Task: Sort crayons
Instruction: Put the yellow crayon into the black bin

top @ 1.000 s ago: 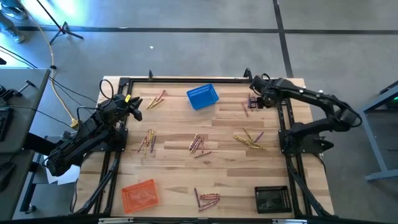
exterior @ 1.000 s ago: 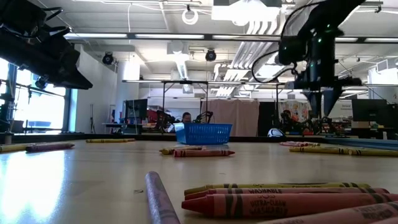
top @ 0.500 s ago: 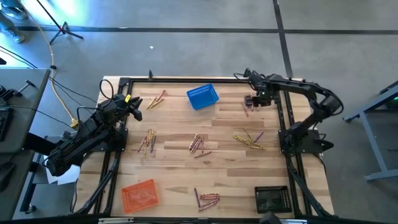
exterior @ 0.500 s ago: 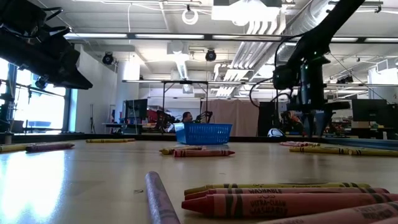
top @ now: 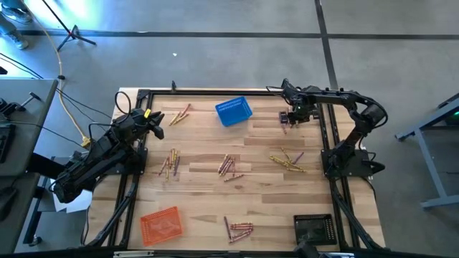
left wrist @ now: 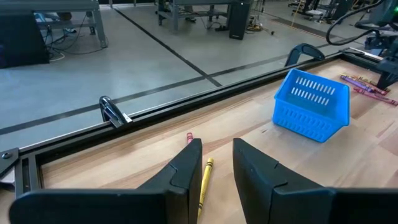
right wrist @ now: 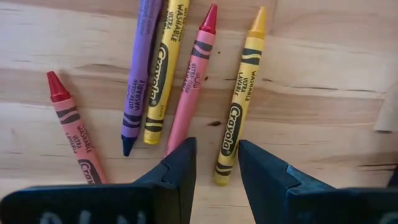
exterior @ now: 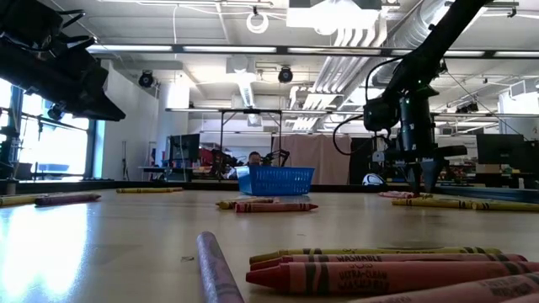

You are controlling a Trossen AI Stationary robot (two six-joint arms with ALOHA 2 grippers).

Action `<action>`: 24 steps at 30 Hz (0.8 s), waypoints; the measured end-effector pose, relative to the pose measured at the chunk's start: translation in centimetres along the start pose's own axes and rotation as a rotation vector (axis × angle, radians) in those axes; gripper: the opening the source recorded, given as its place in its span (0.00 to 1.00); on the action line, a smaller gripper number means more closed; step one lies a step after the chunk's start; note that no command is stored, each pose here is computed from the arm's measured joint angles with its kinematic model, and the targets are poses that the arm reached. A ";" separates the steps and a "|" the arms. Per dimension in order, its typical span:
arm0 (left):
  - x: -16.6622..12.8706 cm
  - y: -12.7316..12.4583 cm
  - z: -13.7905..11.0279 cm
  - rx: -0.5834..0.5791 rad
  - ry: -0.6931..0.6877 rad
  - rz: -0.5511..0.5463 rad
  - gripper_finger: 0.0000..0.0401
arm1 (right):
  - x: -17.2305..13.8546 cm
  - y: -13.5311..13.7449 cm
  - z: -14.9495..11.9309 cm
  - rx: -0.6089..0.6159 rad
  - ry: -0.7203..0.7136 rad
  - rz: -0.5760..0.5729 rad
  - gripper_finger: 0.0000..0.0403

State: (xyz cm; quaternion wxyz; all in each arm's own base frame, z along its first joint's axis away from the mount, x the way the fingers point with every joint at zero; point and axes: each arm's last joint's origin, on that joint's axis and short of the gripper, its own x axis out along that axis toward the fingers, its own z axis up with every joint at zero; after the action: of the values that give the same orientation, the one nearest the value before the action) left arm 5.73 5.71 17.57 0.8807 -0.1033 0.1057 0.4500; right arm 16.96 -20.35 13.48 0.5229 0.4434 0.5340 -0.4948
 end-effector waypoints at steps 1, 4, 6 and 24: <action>0.0 0.0 0.0 0.000 0.000 0.000 0.19 | 0.0 0.0 0.0 -0.004 0.001 0.000 0.24; 0.0 0.0 0.0 0.000 0.000 0.000 0.19 | 0.1 0.0 0.0 -0.018 0.007 0.005 0.13; 0.0 0.0 0.0 0.000 0.000 0.000 0.19 | 0.0 0.0 0.0 -0.029 0.015 0.009 0.05; 0.0 0.0 0.0 0.000 0.000 0.000 0.19 | -9.4 -1.7 -3.3 -0.049 0.120 0.028 0.03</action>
State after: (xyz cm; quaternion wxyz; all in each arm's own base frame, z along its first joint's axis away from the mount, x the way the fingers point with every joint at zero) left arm 5.73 5.71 17.57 0.8807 -0.1034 0.1059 0.4500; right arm 15.43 -16.88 22.82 0.5072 0.4668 0.5702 -0.4468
